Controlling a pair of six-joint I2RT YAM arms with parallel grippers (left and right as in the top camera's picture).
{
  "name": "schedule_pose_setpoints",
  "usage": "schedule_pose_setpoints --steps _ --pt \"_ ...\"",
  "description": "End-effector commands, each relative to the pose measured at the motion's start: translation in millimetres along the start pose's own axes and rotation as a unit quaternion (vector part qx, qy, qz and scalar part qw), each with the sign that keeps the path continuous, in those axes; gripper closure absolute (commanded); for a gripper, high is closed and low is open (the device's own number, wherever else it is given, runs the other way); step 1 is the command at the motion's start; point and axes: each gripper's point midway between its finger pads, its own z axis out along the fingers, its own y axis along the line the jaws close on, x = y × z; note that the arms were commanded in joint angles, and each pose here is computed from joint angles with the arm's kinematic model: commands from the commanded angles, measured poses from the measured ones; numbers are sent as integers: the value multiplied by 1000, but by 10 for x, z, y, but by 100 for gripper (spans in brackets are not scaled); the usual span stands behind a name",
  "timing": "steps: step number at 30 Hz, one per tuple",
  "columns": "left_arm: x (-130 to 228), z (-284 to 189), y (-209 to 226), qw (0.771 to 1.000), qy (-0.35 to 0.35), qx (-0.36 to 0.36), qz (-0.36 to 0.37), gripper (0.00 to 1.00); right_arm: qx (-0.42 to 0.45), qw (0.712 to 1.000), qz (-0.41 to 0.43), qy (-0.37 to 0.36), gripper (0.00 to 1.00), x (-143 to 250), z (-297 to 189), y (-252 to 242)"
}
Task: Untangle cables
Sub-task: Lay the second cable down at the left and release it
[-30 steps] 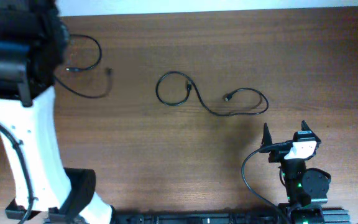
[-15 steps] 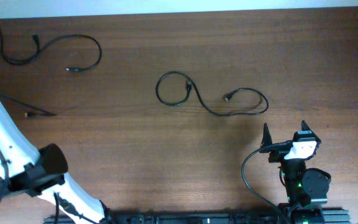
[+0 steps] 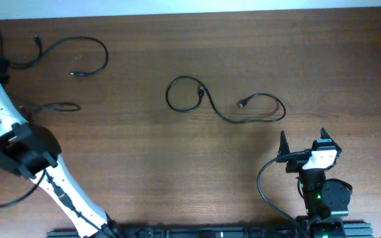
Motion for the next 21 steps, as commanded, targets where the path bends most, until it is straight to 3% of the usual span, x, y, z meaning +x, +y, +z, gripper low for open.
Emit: schedule_pose_setpoints --steps 1,5,8,10,12,15,17,20,21 --pt "102 227 -85 998 35 1 52 96 5 1000 -1 2 2 27 1 -18" --pt "167 473 -247 985 59 24 159 95 5 1000 -1 2 2 27 1 -18" --pt "177 632 -249 984 71 18 162 96 5 1000 -1 2 2 27 1 -18" --pt "205 755 -366 973 84 48 212 98 5 1000 -1 2 2 27 1 -18" --pt "310 859 -519 953 106 91 269 96 5 1000 -1 2 1 28 1 -18" --pt "355 1038 -556 950 114 88 277 92 5 1000 -1 2 2 27 1 -18" --pt "272 1142 -546 954 95 71 276 85 5 1000 -1 2 2 28 1 -18" --pt "56 1195 -494 960 53 44 270 62 5 1000 -1 2 2 27 1 -18" --pt "37 1196 -493 961 53 47 267 50 5 1000 -1 2 2 27 1 -18"
